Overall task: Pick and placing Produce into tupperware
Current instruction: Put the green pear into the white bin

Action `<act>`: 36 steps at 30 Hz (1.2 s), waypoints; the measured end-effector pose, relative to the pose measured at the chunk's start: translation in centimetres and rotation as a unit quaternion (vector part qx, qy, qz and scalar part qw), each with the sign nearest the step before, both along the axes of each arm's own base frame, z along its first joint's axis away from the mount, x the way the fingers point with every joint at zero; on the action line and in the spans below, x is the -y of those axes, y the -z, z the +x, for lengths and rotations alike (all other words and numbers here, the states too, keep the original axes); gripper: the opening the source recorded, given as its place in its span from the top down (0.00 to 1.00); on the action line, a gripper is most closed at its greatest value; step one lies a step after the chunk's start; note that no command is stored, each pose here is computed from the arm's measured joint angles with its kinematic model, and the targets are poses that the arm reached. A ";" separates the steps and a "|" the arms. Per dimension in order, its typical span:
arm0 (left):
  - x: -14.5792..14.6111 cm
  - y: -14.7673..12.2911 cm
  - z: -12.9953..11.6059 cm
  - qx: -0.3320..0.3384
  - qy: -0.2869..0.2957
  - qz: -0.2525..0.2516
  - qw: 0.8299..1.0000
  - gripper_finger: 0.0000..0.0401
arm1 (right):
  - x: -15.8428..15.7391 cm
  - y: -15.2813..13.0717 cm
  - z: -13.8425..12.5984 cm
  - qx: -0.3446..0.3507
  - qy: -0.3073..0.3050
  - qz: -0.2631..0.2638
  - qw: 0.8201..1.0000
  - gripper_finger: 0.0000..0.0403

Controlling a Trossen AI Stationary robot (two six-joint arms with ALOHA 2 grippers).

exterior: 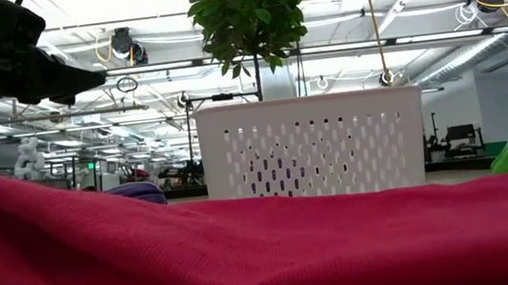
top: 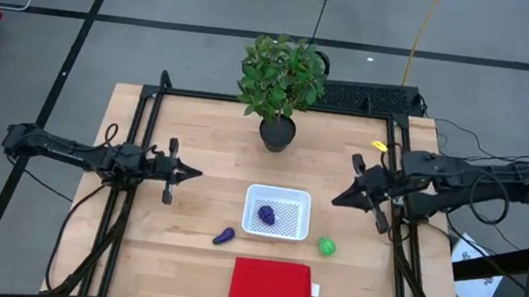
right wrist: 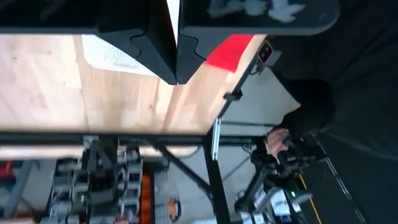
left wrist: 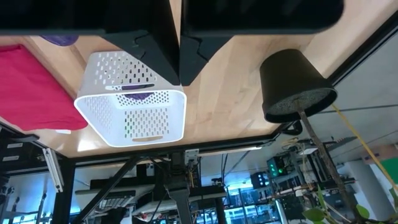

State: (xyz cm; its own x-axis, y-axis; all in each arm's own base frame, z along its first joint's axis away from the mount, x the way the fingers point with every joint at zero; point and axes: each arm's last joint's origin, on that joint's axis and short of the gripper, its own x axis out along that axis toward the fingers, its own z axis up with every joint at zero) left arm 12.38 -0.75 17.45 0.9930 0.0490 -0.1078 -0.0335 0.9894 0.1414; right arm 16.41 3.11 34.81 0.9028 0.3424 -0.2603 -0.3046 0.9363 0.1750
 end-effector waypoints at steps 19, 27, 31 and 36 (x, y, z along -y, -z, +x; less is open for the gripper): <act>0.0 0.0 0.0 0.000 0.000 0.000 1.000 0.98 | 0.2 1.3 2.5 -0.239 0.075 0.060 0.966 1.00; 0.0 0.0 0.0 -0.001 0.000 0.005 1.000 0.94 | 0.1 2.8 3.0 -0.337 0.110 0.091 0.931 1.00; 0.0 0.0 0.0 -0.001 0.000 0.004 1.000 0.97 | 0.1 3.5 3.3 -0.368 0.142 0.108 0.912 1.00; 0.0 0.0 0.0 -0.001 0.000 0.004 1.000 1.00 | 0.1 3.9 3.5 -0.392 0.167 0.127 0.896 1.00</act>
State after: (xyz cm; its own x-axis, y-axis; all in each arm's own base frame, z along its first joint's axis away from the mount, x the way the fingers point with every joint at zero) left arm 12.38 -0.74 17.44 0.9928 0.0493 -0.1088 -0.0326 0.9882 0.1498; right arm 19.93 3.01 30.87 0.5389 0.2262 -0.8115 0.2943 0.8521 0.4329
